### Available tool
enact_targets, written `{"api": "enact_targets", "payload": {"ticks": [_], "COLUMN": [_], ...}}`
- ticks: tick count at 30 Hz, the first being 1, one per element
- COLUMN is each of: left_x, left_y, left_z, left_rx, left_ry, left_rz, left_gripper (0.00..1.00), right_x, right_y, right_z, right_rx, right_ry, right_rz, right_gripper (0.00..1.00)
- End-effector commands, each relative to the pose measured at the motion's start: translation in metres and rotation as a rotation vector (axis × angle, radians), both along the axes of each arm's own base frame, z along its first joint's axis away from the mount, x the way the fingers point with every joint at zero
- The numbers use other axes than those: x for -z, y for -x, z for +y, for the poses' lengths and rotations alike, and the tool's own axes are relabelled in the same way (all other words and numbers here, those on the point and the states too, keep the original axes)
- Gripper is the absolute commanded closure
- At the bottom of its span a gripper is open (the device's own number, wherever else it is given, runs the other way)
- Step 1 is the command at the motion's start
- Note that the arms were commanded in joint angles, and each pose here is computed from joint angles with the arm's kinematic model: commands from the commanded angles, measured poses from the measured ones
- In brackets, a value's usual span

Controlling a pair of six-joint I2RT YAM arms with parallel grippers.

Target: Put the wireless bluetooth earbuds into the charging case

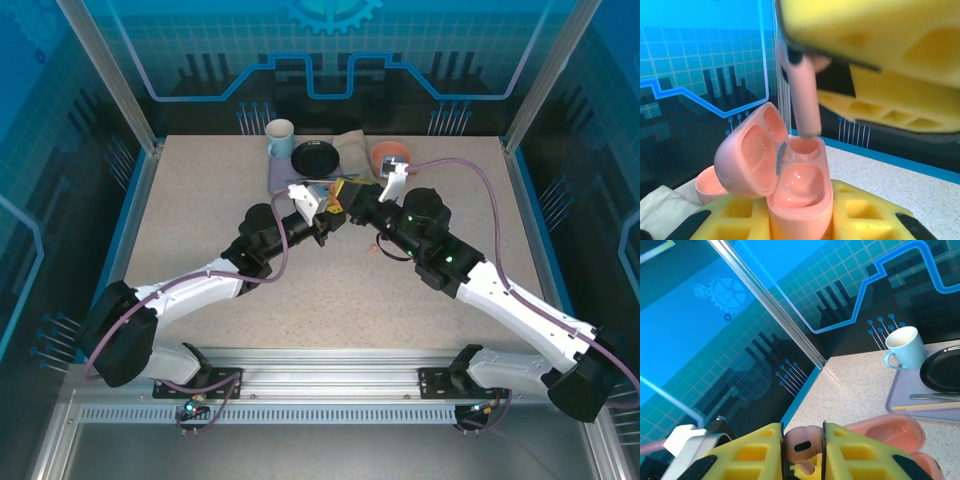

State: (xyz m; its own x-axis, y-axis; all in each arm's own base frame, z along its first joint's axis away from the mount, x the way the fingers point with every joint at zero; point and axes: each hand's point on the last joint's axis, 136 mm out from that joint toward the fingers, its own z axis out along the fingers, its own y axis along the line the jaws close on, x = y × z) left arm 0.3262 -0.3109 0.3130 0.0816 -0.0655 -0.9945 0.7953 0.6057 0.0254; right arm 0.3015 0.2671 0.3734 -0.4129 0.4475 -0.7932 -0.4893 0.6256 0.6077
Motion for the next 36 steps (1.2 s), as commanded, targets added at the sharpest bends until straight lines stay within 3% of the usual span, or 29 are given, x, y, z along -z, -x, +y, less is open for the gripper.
{"api": "enact_targets", "payload": {"ticks": [1,36], "left_x": [-0.025,-0.038], "left_y": [0.002,0.002], "left_z": [-0.003,0.001], "left_rx": [0.008,-0.011], "left_ry": [0.021,0.037], "left_rz": [-0.073,-0.080], "left_gripper": [1.00,1.00], "right_x": [-0.012,0.035], "right_y": [0.005,0.001], "right_z": [-0.003,0.001], "right_rx": [0.012,0.012], "right_ry": [-0.033,0.048], "right_rz": [-0.044,0.050], "right_gripper": [0.79,0.82]}}
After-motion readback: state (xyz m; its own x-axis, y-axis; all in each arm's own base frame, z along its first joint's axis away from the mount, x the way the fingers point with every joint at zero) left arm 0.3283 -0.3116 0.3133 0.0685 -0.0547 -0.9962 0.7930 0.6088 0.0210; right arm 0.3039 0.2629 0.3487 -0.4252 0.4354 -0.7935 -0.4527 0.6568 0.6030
